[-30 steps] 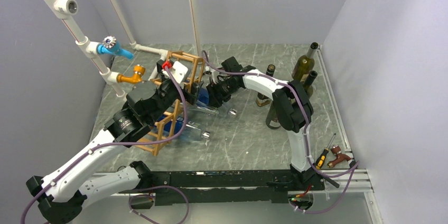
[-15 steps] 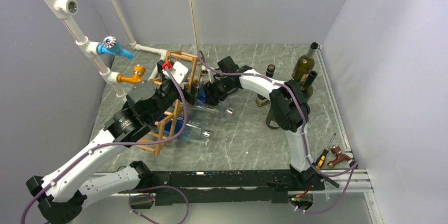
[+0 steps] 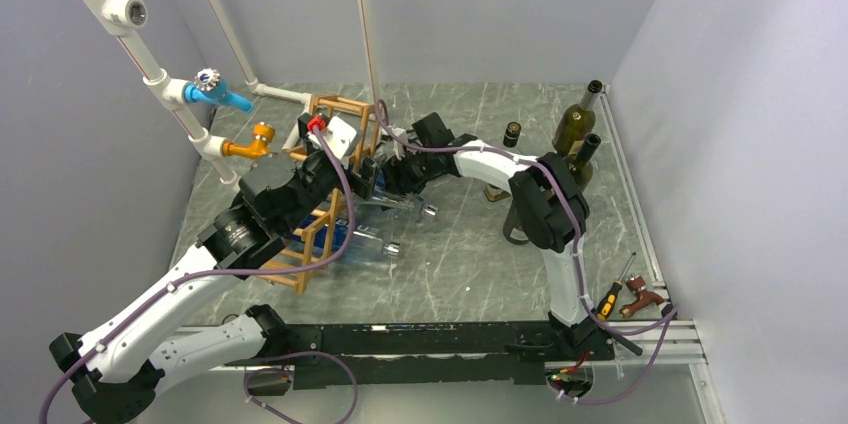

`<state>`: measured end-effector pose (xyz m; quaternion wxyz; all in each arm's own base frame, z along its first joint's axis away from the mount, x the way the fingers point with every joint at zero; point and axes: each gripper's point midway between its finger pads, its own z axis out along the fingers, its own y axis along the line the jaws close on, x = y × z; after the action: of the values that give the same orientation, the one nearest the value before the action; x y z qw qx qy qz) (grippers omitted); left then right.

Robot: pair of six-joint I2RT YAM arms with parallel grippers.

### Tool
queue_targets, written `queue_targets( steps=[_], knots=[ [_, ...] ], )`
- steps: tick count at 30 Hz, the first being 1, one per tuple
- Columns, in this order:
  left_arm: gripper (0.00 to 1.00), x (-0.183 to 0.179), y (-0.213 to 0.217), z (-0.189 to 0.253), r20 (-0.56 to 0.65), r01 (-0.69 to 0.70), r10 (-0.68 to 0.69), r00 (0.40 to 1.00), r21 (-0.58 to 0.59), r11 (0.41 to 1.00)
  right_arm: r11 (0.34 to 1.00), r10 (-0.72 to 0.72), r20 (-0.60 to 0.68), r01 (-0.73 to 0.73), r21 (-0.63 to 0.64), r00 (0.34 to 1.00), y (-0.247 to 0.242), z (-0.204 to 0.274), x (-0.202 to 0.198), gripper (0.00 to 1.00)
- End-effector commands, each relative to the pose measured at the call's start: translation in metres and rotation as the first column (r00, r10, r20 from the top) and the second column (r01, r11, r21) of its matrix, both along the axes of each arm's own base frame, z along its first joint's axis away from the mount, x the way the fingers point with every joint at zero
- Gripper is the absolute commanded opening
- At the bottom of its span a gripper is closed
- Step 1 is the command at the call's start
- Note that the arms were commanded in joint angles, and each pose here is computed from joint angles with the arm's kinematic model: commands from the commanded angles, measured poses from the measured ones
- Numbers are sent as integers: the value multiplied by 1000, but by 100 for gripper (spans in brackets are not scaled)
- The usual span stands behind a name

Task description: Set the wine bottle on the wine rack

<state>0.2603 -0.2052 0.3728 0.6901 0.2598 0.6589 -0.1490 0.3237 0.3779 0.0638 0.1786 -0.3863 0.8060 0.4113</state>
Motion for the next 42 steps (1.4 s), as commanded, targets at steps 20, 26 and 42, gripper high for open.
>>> queue_targets(
  steps=[20,26,42],
  knots=[
    [93,-1,-4,16,36,18,-17,999,-39,999,991,-82,226,55,125,971,-31,51,-7,100],
    [92,-1,-8,14,26,34,-33,999,-41,999,989,-81,187,56,134,979,-37,44,-20,100],
    [92,4,-13,5,4,31,-31,1000,-16,999,979,-57,69,42,201,996,-23,47,-26,32]
  ],
)
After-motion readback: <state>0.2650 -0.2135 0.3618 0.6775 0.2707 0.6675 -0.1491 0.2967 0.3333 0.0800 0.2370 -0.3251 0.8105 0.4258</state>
